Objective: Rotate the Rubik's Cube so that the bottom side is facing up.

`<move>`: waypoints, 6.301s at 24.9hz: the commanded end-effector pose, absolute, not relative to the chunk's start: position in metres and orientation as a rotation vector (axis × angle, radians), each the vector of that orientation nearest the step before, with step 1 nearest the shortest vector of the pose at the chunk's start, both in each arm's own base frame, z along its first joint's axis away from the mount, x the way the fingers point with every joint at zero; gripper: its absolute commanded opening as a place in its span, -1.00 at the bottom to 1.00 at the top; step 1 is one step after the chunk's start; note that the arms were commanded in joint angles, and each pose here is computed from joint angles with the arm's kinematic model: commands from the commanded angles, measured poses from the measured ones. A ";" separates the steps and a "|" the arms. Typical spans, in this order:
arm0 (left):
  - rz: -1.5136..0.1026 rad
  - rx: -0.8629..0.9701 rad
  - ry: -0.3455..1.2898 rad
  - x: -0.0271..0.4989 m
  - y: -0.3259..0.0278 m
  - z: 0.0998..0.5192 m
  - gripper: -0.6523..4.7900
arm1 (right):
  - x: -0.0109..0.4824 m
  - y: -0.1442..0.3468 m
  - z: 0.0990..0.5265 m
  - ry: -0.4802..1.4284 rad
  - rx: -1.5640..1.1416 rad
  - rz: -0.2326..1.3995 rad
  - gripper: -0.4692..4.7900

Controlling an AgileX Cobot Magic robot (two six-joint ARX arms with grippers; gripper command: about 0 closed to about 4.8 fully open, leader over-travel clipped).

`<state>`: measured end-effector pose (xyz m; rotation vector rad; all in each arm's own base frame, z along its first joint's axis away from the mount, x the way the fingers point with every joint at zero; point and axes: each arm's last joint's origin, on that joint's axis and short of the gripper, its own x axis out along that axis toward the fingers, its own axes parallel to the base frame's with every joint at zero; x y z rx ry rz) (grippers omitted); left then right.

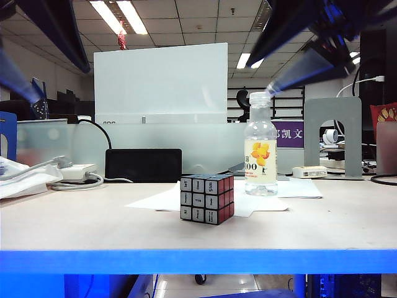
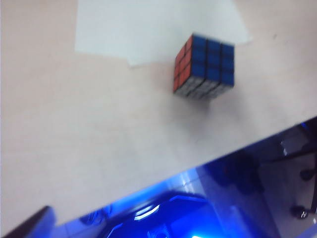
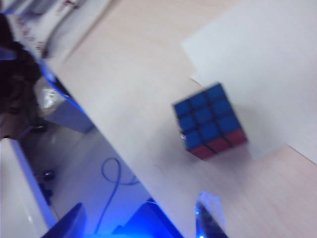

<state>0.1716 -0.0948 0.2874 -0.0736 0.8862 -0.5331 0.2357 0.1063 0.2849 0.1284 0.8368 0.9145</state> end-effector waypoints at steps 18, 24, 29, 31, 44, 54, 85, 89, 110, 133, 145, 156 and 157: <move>-0.665 -0.258 1.038 0.220 -0.126 0.247 0.98 | 0.243 0.110 0.255 1.001 0.053 0.908 0.75; -0.679 -0.227 1.011 0.220 -0.126 0.249 0.87 | 0.257 0.120 0.254 0.911 0.057 0.909 0.77; -0.695 -0.220 0.954 0.224 -0.128 0.252 0.81 | 0.267 0.135 0.232 0.974 0.055 0.929 0.77; -0.695 -0.220 0.952 0.224 -0.128 0.252 0.81 | 0.270 0.141 0.222 0.997 0.047 0.942 0.77; -0.694 -0.193 0.998 0.220 -0.126 0.249 0.81 | 0.289 0.167 0.220 0.845 -0.055 0.951 0.77; -0.698 -0.195 1.010 0.220 -0.126 0.248 0.81 | 0.321 0.186 0.211 0.999 -0.238 1.002 0.77; -0.705 -0.175 1.012 0.219 -0.126 0.247 0.81 | 0.313 0.225 0.196 1.048 -0.351 0.961 0.77; -0.705 -0.174 1.016 0.219 -0.126 0.247 0.81 | 0.314 0.232 0.198 1.007 -0.334 0.955 0.77; -0.719 -0.148 1.005 0.219 -0.125 0.247 0.81 | 0.313 0.239 0.184 1.048 -0.328 0.937 0.31; -0.585 -0.136 0.951 0.234 -0.093 0.248 0.81 | 0.322 0.218 0.196 1.153 -0.007 0.953 0.20; -0.560 -0.286 0.922 0.245 -0.068 0.252 0.81 | 0.327 0.213 0.243 1.021 0.291 1.021 0.20; -0.576 -0.293 0.874 0.240 -0.067 0.261 0.81 | 0.335 0.200 0.282 0.950 0.593 1.200 0.21; -0.582 -0.288 0.844 0.239 -0.067 0.265 0.81 | 0.336 0.197 0.286 0.943 0.607 1.209 0.21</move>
